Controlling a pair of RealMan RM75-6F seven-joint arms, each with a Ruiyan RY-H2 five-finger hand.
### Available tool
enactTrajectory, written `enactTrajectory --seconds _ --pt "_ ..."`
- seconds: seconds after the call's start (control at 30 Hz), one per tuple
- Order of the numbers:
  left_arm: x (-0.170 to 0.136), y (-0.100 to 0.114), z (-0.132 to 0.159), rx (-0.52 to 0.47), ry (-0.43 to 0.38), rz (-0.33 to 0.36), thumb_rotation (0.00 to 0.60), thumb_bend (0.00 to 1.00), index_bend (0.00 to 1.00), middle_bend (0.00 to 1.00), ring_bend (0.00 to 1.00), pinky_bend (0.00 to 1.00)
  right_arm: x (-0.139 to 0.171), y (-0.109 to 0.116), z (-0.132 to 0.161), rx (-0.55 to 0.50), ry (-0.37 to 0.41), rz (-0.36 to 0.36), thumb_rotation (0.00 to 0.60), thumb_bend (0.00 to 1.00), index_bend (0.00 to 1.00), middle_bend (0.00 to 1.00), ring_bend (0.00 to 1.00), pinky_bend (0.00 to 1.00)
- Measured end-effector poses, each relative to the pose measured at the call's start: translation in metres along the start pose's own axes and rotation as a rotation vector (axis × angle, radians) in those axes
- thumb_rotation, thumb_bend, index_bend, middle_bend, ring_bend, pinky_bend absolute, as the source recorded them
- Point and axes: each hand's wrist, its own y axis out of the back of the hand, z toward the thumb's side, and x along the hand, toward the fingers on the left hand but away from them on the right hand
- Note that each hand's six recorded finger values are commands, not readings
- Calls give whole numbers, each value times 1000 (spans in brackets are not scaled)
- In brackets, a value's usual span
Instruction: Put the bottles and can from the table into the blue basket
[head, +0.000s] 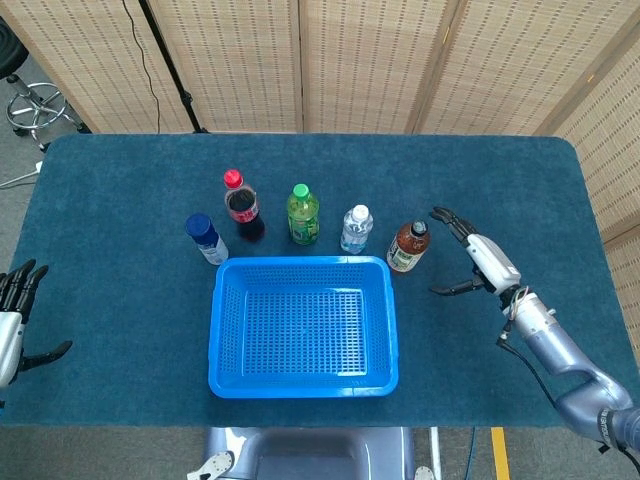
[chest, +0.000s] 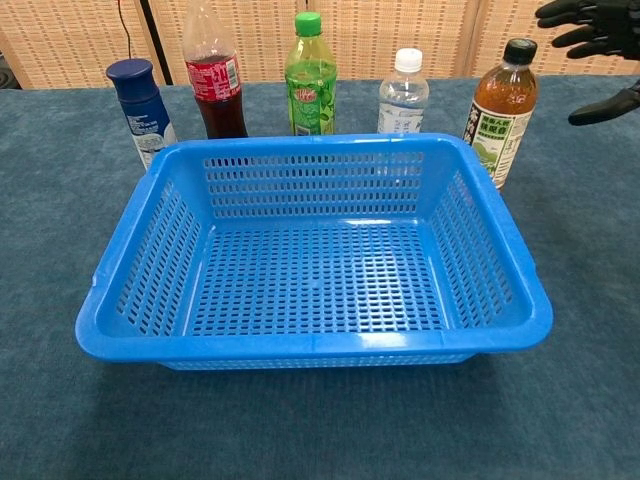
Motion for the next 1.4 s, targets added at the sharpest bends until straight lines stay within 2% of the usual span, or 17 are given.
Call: enactTrajectory --seconds 0.47,0.67,0.73,0.77,0.8,0.83,0.9,1.0,1.1,1.17,1.4 --pt "7 -1 -5 1 27 -4 600 64 0 0 0 0 -47 -30 1 -82 -23 38 600 0 0 0 0 0" --pt "12 -3 -6 6 42 -11 600 63 0 0 0 0 -68 -41 -4 -95 -46 33 600 0 0 0 0 12" --pt "13 -4 -7 7 46 -14 600 64 0 0 0 0 -75 -44 -8 -103 -62 27 600 0 1 14 2 61" --pt "14 -4 -7 7 48 -14 600 64 0 0 0 0 -78 -45 -10 -106 -69 24 600 0 19 53 24 116" --pt "14 -4 -7 6 50 -14 600 64 0 0 0 0 -81 -46 -12 -109 -76 19 600 0 77 134 89 198" --pt "15 -4 -8 6 52 -14 600 64 0 0 0 0 -84 -47 -15 -112 -85 12 600 0 141 214 160 271" --pt "16 -4 -9 4 58 -15 600 64 0 0 0 0 -88 -48 -20 -117 -99 -3 600 0 389 483 427 540" --pt "17 -3 -11 -1 65 -14 600 64 0 0 0 0 -93 -46 -28 -131 -119 -50 600 0 591 705 657 801" --pt "17 -3 -12 -3 67 -16 600 64 0 0 0 0 -96 -43 -30 -153 -114 -112 600 0 673 787 757 911" --pt "17 -3 -11 -3 66 -16 600 64 0 0 0 0 -96 -40 -28 -154 -93 -154 600 0 684 797 776 937" --pt "14 -3 -9 -8 54 -15 600 64 0 0 0 0 -88 -24 -18 -120 -11 -273 600 0 689 802 788 956"
